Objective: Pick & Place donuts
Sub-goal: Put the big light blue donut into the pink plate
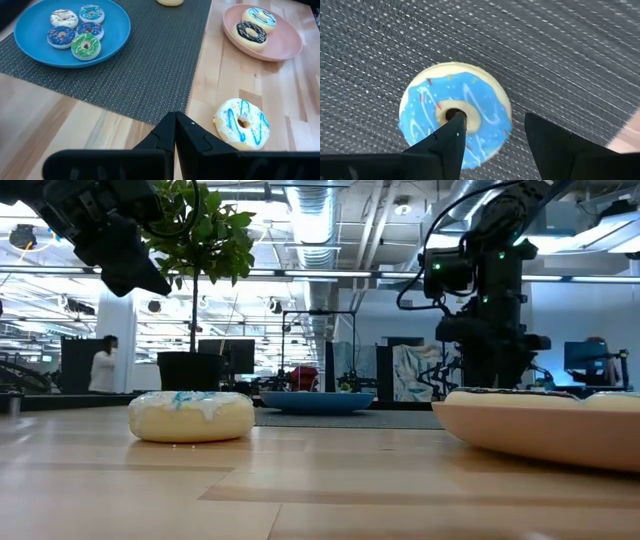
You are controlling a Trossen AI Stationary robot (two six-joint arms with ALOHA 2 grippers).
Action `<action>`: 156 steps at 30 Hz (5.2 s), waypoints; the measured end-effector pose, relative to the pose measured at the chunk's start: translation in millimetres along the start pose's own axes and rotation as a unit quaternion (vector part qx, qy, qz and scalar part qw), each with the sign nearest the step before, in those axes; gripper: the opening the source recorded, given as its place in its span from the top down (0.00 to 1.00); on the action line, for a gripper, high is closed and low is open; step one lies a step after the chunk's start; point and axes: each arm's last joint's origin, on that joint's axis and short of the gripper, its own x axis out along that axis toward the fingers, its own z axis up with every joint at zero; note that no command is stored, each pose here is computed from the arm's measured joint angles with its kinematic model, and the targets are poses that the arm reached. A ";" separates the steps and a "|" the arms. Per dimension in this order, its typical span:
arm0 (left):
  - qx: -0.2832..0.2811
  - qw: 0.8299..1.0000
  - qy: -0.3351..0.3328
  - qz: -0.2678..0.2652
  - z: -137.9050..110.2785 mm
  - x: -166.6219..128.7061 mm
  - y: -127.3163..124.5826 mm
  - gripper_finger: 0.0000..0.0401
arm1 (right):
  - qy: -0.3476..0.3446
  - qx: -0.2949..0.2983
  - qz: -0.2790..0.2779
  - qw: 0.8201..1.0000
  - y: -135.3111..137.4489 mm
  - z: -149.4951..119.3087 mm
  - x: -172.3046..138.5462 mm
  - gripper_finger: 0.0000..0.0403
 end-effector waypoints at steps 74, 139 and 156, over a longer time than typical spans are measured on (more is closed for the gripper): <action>0.064 0.998 0.019 -0.023 -2.4 0.0 -0.8 1.00 | -0.079 0.218 0.241 0.942 181.1 -211.9 -68.5 0.71; 0.055 0.998 0.014 -0.024 -1.4 0.0 -1.1 1.00 | -0.013 0.180 -0.027 0.983 210.6 -248.1 -18.1 0.71; 0.055 0.998 0.014 -0.024 -1.5 0.0 -1.1 1.00 | -0.017 0.182 -0.013 0.983 213.0 -248.0 -18.0 0.71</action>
